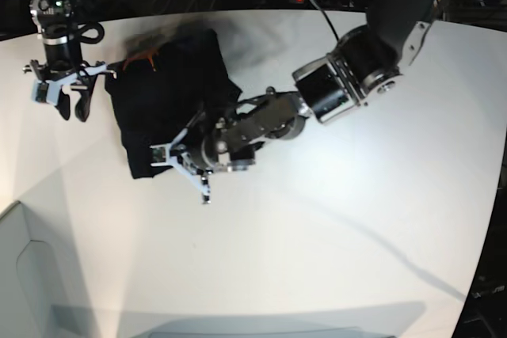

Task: Fold the T-shirt properly
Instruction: 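Press the left gripper across the bundle to flatten it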

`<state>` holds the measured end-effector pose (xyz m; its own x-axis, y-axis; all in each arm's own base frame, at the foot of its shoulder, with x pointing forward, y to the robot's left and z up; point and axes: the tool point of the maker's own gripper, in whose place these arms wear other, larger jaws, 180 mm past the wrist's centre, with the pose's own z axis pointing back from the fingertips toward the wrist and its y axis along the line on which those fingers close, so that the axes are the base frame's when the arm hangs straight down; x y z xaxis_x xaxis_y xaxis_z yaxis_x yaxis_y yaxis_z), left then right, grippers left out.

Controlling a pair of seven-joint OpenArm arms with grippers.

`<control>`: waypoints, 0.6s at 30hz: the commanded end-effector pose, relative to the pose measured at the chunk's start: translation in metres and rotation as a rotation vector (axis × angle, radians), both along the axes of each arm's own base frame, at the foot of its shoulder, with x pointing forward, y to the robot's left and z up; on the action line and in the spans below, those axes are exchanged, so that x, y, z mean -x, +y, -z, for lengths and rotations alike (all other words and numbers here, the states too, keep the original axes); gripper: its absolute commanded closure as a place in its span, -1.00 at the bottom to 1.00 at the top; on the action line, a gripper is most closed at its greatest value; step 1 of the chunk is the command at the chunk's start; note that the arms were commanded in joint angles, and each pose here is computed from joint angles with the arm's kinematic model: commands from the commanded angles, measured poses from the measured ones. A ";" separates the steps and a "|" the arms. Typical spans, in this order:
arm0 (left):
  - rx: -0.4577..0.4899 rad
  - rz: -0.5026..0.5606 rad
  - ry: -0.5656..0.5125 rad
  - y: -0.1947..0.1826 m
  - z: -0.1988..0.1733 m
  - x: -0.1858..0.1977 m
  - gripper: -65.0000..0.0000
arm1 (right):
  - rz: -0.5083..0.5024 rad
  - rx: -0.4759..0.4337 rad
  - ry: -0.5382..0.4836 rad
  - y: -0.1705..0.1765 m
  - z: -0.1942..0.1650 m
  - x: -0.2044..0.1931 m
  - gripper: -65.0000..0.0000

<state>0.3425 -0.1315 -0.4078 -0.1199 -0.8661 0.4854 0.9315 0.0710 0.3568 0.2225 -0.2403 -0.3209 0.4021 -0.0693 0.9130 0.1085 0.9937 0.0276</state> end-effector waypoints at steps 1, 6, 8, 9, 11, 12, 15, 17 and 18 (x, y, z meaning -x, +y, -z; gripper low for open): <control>-0.007 0.014 -0.021 -0.009 -0.008 -0.008 0.99 | 0.011 0.014 -0.045 -0.005 -0.012 0.000 0.31; -0.039 0.003 -0.024 -0.020 -0.005 -0.018 0.98 | 0.014 0.013 -0.021 -0.006 -0.007 0.009 0.31; -0.037 0.004 -0.036 -0.021 -0.010 -0.023 0.98 | 0.014 0.011 -0.017 -0.006 -0.006 0.010 0.31; -0.033 0.007 -0.047 -0.024 -0.015 -0.026 0.98 | 0.015 0.009 -0.017 -0.006 -0.006 0.010 0.31; -0.016 0.014 -0.073 -0.031 -0.028 -0.031 0.98 | 0.019 0.001 -0.017 -0.004 -0.005 0.011 0.31; -0.010 0.018 -0.089 -0.032 -0.035 -0.035 0.95 | 0.021 -0.002 -0.016 -0.003 -0.004 0.011 0.31; -0.007 0.023 -0.111 -0.034 -0.044 -0.039 0.60 | 0.019 -0.002 -0.016 -0.003 -0.004 0.011 0.31; -0.027 0.013 -0.111 -0.031 -0.043 -0.041 0.24 | 0.019 -0.002 -0.016 -0.003 -0.004 0.011 0.31; -0.026 0.014 -0.114 -0.031 -0.044 -0.041 0.07 | 0.019 -0.002 -0.016 -0.003 -0.004 0.011 0.31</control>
<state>0.3742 -0.1511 -0.3840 -0.1585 -0.8930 0.4211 0.9036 0.0408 0.4264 0.2075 -0.2407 -0.3302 0.4320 -0.0916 0.8972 0.1305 0.9907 0.0383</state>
